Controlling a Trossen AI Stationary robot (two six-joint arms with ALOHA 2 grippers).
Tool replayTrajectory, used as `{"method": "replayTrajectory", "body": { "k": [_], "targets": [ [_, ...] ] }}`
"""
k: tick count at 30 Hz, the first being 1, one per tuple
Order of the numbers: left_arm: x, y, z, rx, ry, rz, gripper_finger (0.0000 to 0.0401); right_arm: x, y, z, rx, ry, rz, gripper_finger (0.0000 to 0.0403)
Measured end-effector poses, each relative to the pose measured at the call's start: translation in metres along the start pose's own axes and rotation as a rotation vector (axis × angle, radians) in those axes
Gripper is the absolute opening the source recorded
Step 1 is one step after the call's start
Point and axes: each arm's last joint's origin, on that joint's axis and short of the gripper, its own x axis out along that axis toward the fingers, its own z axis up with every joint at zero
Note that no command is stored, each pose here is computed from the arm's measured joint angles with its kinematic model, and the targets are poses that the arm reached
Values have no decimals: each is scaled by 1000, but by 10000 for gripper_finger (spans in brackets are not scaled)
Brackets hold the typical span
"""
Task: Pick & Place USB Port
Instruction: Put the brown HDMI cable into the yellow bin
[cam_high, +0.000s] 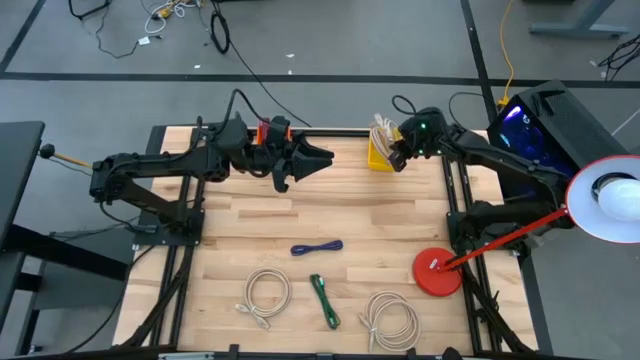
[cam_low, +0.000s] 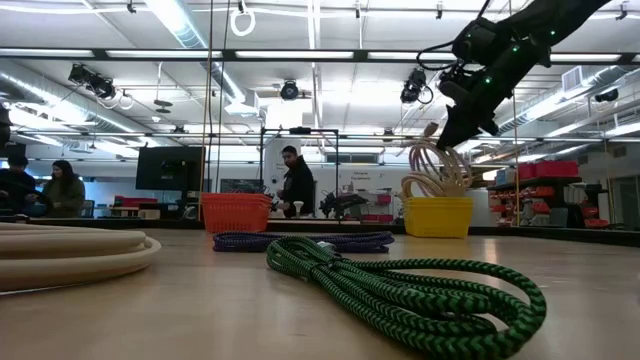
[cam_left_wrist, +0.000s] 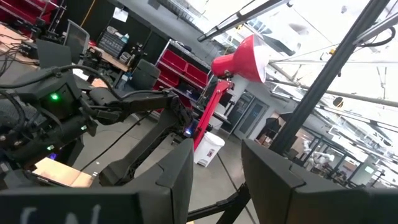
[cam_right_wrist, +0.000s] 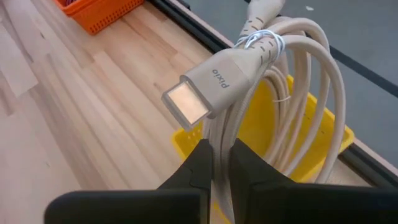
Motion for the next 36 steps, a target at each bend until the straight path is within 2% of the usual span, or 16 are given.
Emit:
{"method": "replayTrajectory", "body": {
  "k": [12, 24, 36],
  "targets": [
    [0, 1, -1, -2, 11, 8, 140, 16, 1, 3, 4, -6, 88, 20],
    [0, 1, -1, -3, 14, 10, 140, 31, -1, 0, 4, 49, 100, 19],
    [0, 1, -2, -5, 18, 12, 140, 32, -10, 2, 21, 25, 126, 19]
  ]
}}
